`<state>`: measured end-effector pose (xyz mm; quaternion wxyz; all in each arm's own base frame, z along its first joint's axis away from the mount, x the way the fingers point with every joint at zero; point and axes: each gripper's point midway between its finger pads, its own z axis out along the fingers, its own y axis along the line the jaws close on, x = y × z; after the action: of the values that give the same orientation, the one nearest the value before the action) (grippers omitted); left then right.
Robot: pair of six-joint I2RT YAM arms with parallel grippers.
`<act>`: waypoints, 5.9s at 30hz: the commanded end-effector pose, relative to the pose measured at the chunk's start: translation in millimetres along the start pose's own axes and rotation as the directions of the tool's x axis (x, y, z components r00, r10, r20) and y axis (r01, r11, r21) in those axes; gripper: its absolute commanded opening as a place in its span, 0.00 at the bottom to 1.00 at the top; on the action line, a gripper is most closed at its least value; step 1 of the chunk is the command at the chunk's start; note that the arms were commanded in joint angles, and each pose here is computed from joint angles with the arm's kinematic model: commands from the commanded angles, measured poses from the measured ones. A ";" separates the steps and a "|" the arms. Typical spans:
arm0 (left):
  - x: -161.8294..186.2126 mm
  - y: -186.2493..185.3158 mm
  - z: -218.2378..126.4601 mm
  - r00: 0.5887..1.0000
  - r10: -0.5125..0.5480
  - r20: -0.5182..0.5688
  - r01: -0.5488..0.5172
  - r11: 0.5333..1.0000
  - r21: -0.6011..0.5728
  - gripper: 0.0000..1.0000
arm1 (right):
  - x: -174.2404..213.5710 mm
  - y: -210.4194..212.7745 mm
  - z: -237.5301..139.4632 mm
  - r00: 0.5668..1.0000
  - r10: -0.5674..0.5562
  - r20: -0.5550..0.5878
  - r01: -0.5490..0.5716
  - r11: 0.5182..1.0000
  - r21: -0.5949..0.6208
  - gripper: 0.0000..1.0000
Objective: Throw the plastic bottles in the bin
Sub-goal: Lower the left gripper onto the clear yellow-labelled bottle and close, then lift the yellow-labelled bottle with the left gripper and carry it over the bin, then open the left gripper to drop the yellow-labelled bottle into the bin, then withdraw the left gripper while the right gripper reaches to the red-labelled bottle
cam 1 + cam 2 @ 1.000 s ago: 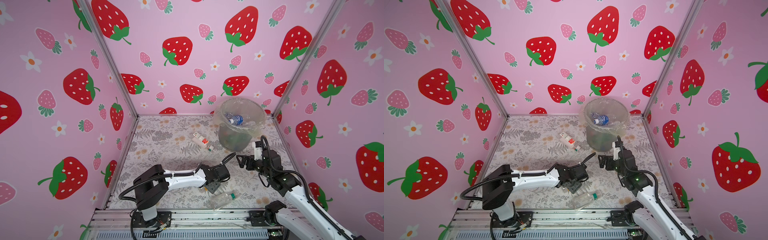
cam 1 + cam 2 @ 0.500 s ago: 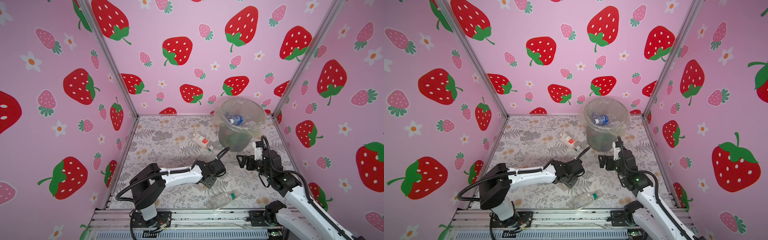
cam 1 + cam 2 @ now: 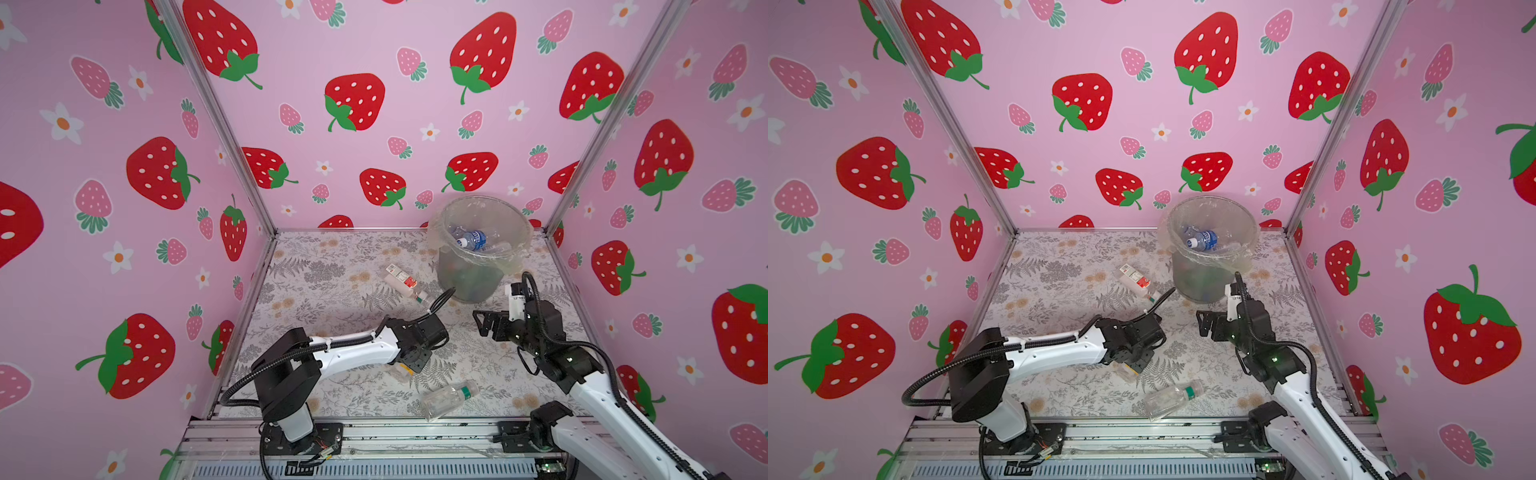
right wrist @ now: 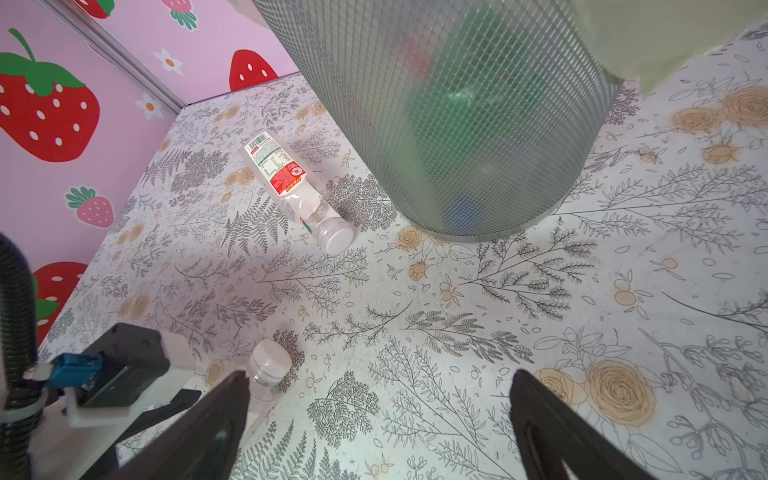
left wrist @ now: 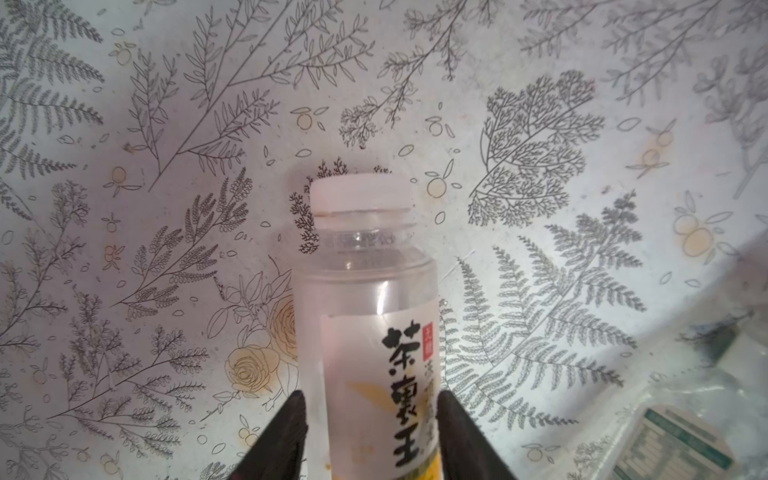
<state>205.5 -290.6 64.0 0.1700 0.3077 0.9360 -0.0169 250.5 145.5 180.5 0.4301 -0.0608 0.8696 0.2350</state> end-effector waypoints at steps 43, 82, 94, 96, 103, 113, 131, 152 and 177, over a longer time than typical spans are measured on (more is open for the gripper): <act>-94.1 27.0 -111.8 0.930 -0.200 0.309 0.144 0.970 0.195 0.48 | 23.0 -31.4 -8.6 0.994 0.090 0.065 -0.096 0.990 0.100 0.99; -271.6 10.5 -292.9 0.462 -0.293 0.837 -0.143 0.907 0.396 0.52 | 30.3 -41.9 -8.4 0.984 0.145 0.108 -0.157 0.980 0.120 0.99; -409.5 16.0 -227.7 0.468 -0.358 0.808 -0.058 0.900 0.433 0.99 | 16.6 -34.6 -13.0 0.981 0.148 0.123 -0.161 0.982 0.102 0.99; -413.9 31.0 -221.4 0.466 -0.415 0.781 -0.015 0.879 0.476 0.99 | 14.1 -33.1 -15.2 0.982 0.145 0.124 -0.158 0.983 0.099 0.99; -375.0 82.1 -264.7 0.402 -0.444 0.800 0.075 0.887 0.455 0.99 | 15.6 -35.7 -19.1 0.985 0.122 0.123 -0.136 0.984 0.115 0.99; -263.3 116.5 -300.0 0.452 -0.343 0.823 0.127 0.939 0.321 0.99 | 16.5 -39.5 -6.5 0.993 0.082 0.084 -0.094 0.984 0.152 0.99; -112.7 234.5 -232.0 0.563 -0.508 0.652 0.495 0.839 0.227 0.99 | 18.7 7.9 19.4 0.993 -0.114 -0.007 0.115 0.991 0.070 0.99; -33.8 282.6 -183.4 0.527 -0.619 0.583 0.678 0.719 0.150 0.99 | 20.5 68.1 85.2 0.888 -0.444 -0.114 0.434 0.895 -0.108 0.99; -28.2 286.9 -175.6 0.536 -0.616 0.577 0.678 0.722 0.139 0.99 | 6.2 97.6 178.3 0.773 -0.613 -0.162 0.588 0.789 -0.175 0.99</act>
<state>338.2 -50.5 251.0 0.4412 -0.0921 0.8845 -0.1208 340.7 306.3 118.3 0.3832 -0.3610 0.8403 0.1291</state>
